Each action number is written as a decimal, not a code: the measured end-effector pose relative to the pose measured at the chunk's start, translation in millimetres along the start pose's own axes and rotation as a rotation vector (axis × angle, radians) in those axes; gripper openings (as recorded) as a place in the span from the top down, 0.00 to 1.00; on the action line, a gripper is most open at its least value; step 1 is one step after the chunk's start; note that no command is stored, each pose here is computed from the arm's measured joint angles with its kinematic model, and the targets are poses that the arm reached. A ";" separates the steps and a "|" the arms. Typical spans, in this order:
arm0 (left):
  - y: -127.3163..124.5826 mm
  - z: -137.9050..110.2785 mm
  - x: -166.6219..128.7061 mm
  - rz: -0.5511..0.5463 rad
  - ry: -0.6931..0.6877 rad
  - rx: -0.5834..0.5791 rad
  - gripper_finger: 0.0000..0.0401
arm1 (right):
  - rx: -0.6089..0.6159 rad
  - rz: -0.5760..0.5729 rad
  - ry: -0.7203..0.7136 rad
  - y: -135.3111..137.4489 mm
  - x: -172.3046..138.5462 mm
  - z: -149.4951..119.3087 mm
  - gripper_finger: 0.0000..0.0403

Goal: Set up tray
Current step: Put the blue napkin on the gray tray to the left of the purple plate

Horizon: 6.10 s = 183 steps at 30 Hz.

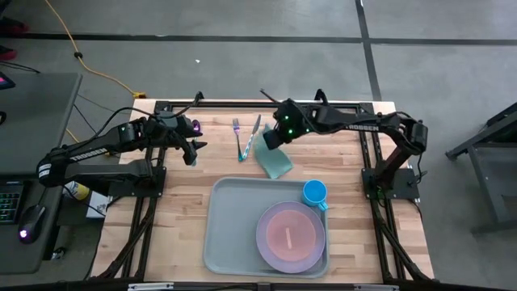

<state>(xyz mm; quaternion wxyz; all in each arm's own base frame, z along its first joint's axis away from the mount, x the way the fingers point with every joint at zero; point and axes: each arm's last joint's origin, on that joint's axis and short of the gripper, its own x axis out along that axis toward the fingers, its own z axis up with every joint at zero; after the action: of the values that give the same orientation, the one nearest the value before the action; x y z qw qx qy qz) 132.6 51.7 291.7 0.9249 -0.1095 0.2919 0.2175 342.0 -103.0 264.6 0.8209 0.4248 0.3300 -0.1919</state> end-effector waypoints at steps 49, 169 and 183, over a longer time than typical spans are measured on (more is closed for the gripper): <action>-0.5 -0.3 0.0 -0.018 0.004 0.011 0.43 | -0.356 -0.082 0.304 -60.0 47.3 -1.2 0.53; -2.1 -0.5 0.0 -0.072 0.013 0.000 0.43 | 0.267 0.004 0.149 -53.8 108.3 -53.4 0.41; -2.1 -0.6 0.0 -0.072 0.014 0.000 0.43 | 0.286 0.006 0.080 -50.8 118.4 -55.6 0.63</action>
<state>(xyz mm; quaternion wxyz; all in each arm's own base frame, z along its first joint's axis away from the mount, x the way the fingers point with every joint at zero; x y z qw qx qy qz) 133.2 49.6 291.3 0.9302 -0.1213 0.2942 0.1830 374.5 -90.0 128.8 0.7387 0.5456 0.3306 -0.2176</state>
